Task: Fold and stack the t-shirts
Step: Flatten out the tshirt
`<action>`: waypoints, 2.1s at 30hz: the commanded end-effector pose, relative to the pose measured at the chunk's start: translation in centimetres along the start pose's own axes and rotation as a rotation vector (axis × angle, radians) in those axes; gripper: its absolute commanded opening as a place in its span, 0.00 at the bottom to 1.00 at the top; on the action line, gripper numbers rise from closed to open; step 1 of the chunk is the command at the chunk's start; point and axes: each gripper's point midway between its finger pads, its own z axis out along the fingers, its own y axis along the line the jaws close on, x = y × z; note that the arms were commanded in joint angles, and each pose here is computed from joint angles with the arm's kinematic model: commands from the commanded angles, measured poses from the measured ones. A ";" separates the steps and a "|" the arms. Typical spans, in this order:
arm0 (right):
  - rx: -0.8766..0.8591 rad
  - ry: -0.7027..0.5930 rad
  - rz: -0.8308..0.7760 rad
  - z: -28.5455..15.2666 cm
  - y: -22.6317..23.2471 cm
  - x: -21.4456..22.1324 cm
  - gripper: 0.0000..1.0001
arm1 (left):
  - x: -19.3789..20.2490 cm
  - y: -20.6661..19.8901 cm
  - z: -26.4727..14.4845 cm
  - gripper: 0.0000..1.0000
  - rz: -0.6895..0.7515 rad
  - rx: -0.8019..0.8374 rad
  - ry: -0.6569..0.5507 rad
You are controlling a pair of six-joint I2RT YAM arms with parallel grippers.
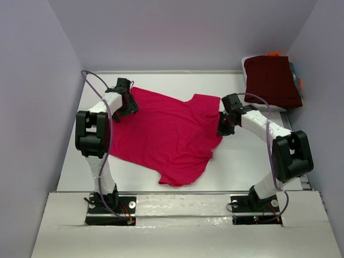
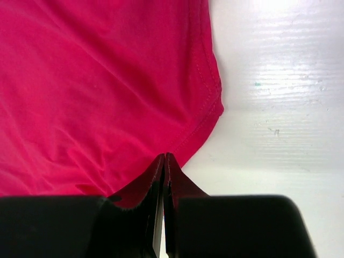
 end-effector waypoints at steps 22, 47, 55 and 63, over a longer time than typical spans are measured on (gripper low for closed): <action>-0.102 -0.174 -0.021 6.6 7.7 -13.2 0.07 | -12.3 -8.9 2.0 0.88 -0.006 0.143 -0.184; -0.038 -0.126 -0.043 9.7 6.1 -12.0 0.07 | -15.6 -7.6 4.2 0.67 -0.051 0.088 -0.294; -0.023 -0.099 -0.045 10.6 5.4 -10.9 0.07 | -15.7 -6.7 5.1 0.43 -0.061 0.079 -0.286; -0.021 -0.089 -0.047 10.9 5.2 -10.5 0.07 | -14.4 -5.8 6.5 0.42 -0.065 0.066 -0.253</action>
